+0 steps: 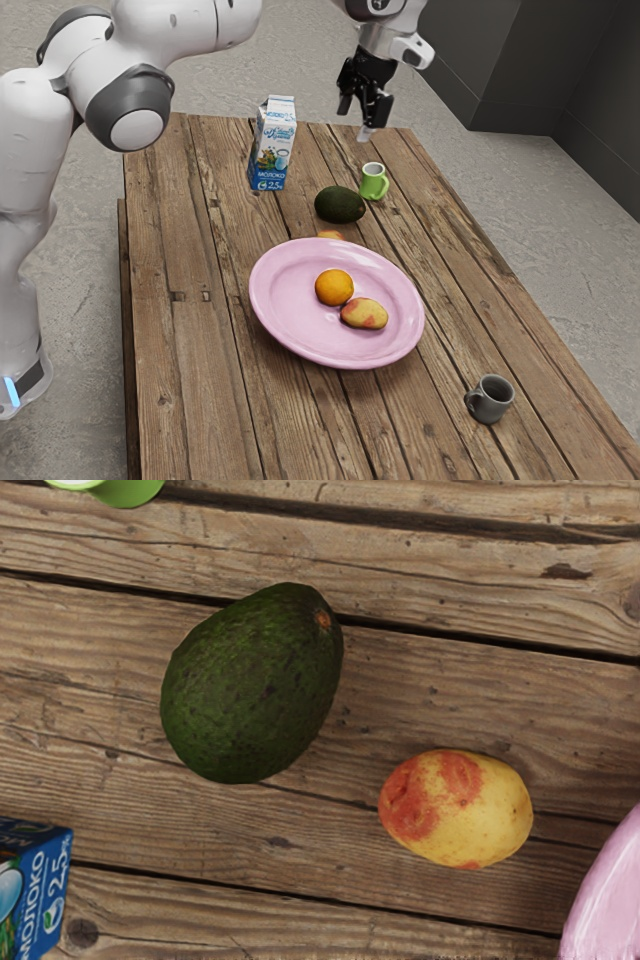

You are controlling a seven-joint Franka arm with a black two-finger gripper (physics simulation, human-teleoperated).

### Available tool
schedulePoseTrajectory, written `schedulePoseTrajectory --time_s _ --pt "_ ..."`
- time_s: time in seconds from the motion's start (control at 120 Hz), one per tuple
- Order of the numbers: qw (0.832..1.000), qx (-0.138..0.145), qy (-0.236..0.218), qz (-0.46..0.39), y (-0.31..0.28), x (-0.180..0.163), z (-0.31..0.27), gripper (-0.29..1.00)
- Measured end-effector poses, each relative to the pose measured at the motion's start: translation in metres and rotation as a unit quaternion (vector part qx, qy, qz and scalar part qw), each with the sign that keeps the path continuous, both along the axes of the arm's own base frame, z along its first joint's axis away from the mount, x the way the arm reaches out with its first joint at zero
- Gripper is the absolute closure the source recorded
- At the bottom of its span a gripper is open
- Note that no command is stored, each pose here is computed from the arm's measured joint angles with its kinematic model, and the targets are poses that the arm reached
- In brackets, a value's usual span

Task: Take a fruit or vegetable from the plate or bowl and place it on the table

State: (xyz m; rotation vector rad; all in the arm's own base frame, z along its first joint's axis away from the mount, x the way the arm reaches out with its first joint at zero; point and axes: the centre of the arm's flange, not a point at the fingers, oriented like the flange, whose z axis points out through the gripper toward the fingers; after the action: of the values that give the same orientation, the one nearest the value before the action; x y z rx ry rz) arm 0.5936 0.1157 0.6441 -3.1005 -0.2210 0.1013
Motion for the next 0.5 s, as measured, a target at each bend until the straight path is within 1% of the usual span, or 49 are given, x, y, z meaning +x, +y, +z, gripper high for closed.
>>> schedulePoseTrajectory --time_s 0.15,0.2,0.225,0.275,0.317,0.358,0.408,0.433,0.45,0.5 --pt "1.000 -0.012 0.001 -0.005 0.009 -0.002 -0.001 0.00" --pt "1.000 -0.014 -0.006 -0.010 0.008 -0.005 0.007 0.00" --pt "1.000 -0.016 -0.018 -0.015 0.007 -0.010 0.020 0.00" --pt "0.998 -0.022 -0.056 -0.035 0.001 -0.026 0.059 0.00" --pt "0.992 -0.030 -0.095 -0.081 -0.026 -0.042 0.098 0.00" --pt "0.980 -0.041 -0.121 -0.151 -0.071 -0.053 0.125 0.00" --pt "0.955 -0.054 -0.132 -0.259 -0.150 -0.061 0.138 0.00" --pt "0.940 -0.059 -0.127 -0.310 -0.190 -0.066 0.137 0.00" --pt "0.931 -0.058 -0.118 -0.341 -0.215 -0.069 0.133 0.00" --pt "0.901 -0.043 -0.092 -0.421 -0.280 -0.082 0.123 0.00"
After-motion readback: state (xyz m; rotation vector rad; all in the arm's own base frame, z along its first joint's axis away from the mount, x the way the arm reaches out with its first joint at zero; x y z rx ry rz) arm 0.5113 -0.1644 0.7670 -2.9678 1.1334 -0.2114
